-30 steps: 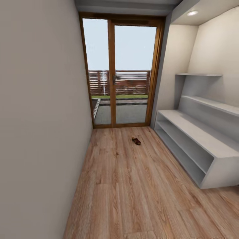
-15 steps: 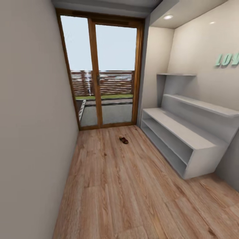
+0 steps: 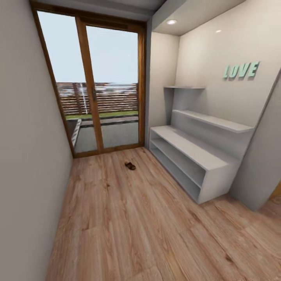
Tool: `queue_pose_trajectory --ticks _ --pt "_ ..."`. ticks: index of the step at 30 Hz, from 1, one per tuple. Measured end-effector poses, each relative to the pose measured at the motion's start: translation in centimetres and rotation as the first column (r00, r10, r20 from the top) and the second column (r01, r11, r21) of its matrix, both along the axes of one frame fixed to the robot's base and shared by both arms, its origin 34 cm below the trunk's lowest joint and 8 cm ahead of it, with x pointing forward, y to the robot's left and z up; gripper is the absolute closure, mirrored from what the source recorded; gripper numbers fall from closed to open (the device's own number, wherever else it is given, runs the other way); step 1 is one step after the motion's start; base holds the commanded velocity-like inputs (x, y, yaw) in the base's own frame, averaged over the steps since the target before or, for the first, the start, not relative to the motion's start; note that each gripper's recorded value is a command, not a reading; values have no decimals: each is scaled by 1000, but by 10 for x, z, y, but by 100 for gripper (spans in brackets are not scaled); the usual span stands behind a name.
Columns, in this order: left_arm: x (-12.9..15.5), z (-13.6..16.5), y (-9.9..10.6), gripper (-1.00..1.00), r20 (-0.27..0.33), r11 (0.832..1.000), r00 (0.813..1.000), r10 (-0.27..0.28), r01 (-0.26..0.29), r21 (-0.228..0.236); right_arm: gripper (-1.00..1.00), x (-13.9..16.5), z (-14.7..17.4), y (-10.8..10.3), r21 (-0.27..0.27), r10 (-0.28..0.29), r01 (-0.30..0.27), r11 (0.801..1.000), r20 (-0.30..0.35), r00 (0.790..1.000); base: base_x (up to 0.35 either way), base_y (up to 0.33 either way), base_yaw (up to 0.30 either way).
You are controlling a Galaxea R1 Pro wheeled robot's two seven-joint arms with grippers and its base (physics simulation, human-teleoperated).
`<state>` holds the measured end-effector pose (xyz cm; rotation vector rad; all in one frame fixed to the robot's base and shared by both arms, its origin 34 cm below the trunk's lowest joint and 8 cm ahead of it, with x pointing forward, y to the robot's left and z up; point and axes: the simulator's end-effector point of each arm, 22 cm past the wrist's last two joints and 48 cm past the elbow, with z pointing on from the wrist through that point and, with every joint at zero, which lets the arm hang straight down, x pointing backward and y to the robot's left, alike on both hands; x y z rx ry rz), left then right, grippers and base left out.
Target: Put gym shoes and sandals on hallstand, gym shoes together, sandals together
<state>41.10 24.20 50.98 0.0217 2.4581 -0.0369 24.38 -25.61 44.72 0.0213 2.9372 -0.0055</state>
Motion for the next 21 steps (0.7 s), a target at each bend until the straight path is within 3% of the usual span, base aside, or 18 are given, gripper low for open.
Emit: queue_pose_trajectory --ticks 13,21 --pt "0 0 0 -100 0 1000 1000 0 0 0 -100 0 0 0 0 0 0 1000 0 1000 313 0 -296" --pt "0 0 0 -100 0 1000 1000 0 0 1 -100 0 0 1 1 0 0 1000 0 1000 67 0 -296"
